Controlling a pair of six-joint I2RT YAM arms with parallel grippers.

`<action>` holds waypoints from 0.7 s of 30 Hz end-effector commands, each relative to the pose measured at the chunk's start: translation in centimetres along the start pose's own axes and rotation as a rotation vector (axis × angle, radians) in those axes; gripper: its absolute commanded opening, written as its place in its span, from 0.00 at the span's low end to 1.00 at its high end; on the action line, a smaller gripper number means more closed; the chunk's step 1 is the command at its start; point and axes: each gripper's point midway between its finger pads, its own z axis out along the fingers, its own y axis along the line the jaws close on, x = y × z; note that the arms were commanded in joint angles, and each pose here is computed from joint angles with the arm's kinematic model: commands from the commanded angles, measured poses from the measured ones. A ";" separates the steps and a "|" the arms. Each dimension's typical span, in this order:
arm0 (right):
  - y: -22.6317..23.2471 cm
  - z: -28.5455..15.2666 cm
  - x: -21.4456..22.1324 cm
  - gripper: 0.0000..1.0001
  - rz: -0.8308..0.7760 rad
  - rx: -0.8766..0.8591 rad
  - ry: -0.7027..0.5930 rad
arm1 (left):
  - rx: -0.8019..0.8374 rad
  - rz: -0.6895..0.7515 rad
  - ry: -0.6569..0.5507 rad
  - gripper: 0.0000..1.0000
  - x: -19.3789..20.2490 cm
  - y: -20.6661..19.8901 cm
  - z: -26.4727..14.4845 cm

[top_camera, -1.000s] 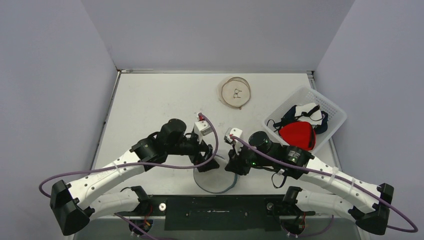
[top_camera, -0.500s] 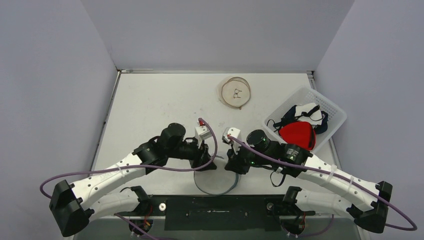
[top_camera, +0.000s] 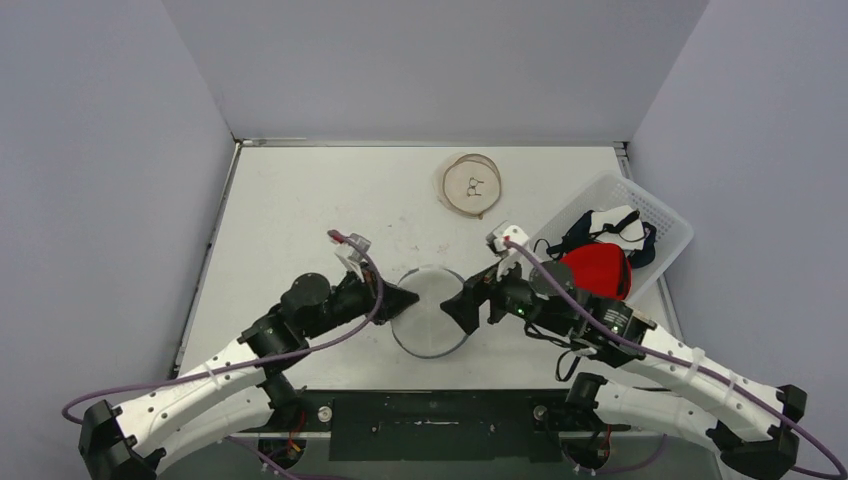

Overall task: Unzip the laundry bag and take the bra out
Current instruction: Unzip the laundry bag at the center of the board.

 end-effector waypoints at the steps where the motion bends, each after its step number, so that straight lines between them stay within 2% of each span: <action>1: -2.3 -2.0 -4.5 0.91 0.270 0.117 -0.338 | 0.023 -0.355 -0.496 0.00 -7.7 0.0 -1.6; 6: -3.9 -2.6 -3.7 0.88 0.487 0.123 -0.509 | -0.066 -0.550 -0.723 0.00 -8.7 2.0 -3.2; 9: -4.1 -2.2 -3.1 0.86 0.600 0.089 -0.562 | -0.166 -0.622 -0.828 0.00 -8.7 3.3 -4.0; 13: -3.2 0.0 -2.1 0.83 0.650 0.036 -0.527 | -0.293 -0.735 -0.882 0.00 -7.3 4.9 -3.6; 21: -2.2 3.9 0.0 0.79 0.688 0.051 -0.392 | -0.369 -0.776 -0.900 0.00 -4.7 6.5 -2.1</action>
